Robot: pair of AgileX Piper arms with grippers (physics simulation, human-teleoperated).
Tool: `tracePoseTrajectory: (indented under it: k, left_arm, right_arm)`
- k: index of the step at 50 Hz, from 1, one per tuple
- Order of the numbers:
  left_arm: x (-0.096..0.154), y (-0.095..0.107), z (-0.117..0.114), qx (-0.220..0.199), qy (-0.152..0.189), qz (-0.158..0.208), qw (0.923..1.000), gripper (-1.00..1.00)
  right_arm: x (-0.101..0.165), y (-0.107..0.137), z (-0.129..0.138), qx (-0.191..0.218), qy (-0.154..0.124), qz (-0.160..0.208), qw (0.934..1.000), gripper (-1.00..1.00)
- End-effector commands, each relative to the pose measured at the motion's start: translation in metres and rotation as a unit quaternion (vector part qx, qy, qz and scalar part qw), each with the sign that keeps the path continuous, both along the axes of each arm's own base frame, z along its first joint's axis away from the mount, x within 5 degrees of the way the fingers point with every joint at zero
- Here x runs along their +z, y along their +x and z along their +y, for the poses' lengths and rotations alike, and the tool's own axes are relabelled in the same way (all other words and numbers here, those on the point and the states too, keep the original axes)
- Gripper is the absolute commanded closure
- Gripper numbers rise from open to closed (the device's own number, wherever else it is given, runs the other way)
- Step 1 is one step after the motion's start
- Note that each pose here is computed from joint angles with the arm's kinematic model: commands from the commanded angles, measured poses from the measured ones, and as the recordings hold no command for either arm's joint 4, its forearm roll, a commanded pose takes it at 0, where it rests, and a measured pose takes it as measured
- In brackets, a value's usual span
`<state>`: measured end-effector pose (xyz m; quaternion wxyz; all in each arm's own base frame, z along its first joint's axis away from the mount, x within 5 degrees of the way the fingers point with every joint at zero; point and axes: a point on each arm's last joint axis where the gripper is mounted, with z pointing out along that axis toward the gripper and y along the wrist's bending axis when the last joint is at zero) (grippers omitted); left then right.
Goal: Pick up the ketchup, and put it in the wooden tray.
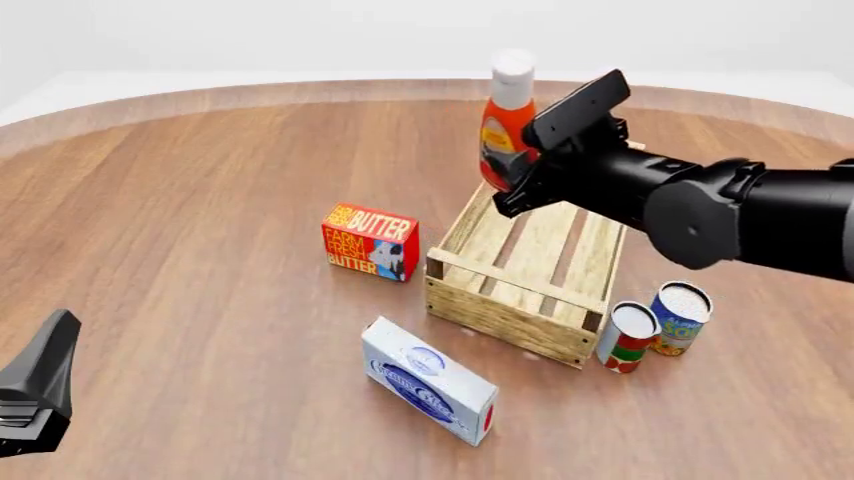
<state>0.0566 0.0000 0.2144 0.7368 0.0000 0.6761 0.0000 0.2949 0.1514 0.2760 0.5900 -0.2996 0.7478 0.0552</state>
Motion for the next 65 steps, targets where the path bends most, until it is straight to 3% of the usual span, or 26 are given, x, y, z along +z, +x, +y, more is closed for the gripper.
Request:
tracePoseTrajectory:
  k: [1,11,32,65]
  left_arm:
    - [0.0,0.0,0.0,0.0,0.0,0.0,1.0,-1.0]
    - [0.0,0.0,0.0,0.0,0.0,0.0,1.0,-1.0]
    - [0.0,0.0,0.0,0.0,0.0,0.0,1.0,-1.0]
    - [0.0,0.0,0.0,0.0,0.0,0.0,1.0,-1.0]
  right_arm:
    - [-0.009,0.013,-0.034,-0.058,0.008,0.004,0.9983,1.0]
    - [-0.029,0.028,-0.05,-0.09,0.01,0.014,0.9958,1.0]
    - [-0.079,0.058,-0.052,-0.107,0.004,0.051,0.9929,1.0]
    - [-0.116,0.069,-0.05,-0.113,0.005,0.077,0.9905,1.0]
